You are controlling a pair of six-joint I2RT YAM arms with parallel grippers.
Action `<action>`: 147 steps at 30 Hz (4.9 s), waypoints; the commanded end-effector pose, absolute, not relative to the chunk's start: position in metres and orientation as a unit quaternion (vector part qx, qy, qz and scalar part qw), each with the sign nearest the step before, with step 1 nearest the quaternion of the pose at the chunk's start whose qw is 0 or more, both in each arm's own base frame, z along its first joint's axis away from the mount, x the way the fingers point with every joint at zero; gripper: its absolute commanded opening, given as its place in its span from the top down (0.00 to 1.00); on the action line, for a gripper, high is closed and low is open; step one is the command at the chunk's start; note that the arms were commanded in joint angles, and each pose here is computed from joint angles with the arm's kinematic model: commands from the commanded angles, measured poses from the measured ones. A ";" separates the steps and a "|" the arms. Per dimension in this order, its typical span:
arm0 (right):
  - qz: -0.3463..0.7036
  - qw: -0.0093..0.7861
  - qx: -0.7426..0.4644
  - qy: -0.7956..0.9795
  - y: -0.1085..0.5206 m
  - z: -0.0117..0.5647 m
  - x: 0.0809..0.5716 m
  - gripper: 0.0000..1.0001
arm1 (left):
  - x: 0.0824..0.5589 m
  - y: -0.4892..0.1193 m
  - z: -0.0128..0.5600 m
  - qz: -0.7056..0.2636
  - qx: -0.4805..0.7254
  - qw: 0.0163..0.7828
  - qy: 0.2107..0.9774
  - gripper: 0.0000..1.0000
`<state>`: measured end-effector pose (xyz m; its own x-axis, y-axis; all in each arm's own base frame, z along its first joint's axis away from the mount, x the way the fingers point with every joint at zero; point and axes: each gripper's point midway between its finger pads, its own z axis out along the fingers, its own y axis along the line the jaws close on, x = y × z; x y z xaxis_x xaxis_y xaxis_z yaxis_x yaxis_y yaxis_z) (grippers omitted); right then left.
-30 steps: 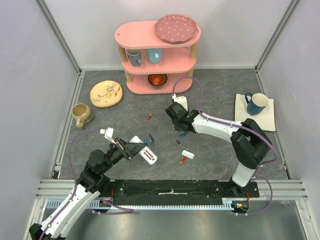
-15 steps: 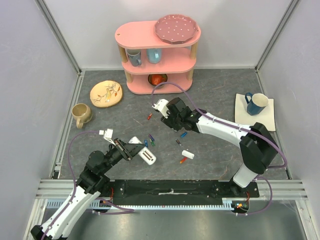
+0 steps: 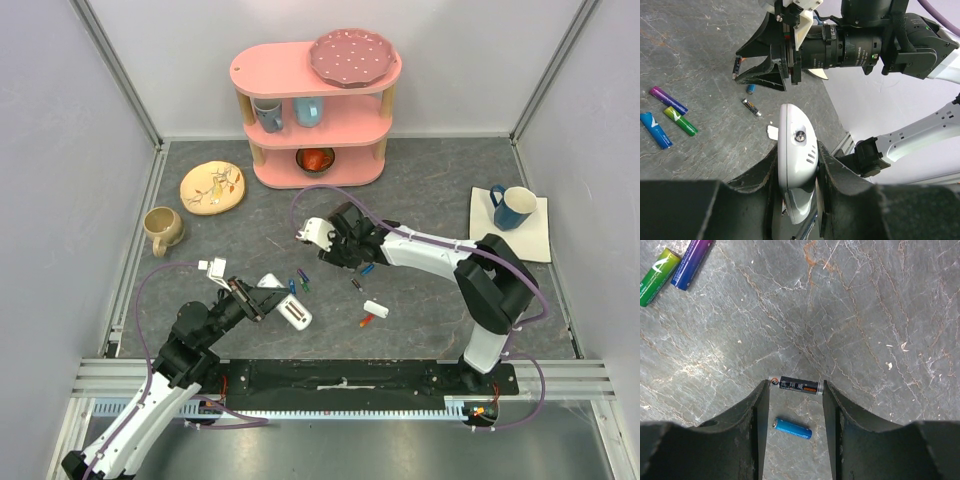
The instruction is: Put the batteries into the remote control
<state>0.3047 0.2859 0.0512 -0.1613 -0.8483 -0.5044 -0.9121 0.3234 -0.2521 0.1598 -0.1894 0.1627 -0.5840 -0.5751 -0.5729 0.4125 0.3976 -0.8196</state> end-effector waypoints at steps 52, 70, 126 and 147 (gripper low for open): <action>0.237 0.362 0.076 0.898 0.279 0.128 0.327 0.43 | 0.171 -0.181 0.131 -0.514 -0.108 0.441 0.728 0.98; 0.096 0.305 0.098 0.942 0.272 0.054 0.298 0.46 | 0.172 -0.181 0.130 -0.509 -0.100 0.444 0.730 0.98; 0.000 0.273 -0.060 0.960 0.253 0.021 0.274 1.00 | 0.170 -0.185 0.125 -0.520 -0.092 0.439 0.727 0.98; 0.159 0.296 -0.320 0.886 0.272 0.181 0.200 1.00 | 0.172 -0.201 0.153 -0.604 -0.084 0.451 0.651 0.98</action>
<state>0.2214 0.2639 0.1571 -0.6906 -0.3688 -0.6222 -0.5234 0.8485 0.0779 0.1804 -0.2000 0.2150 -0.5178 -0.6783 -0.5213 0.4900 0.2644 -0.8307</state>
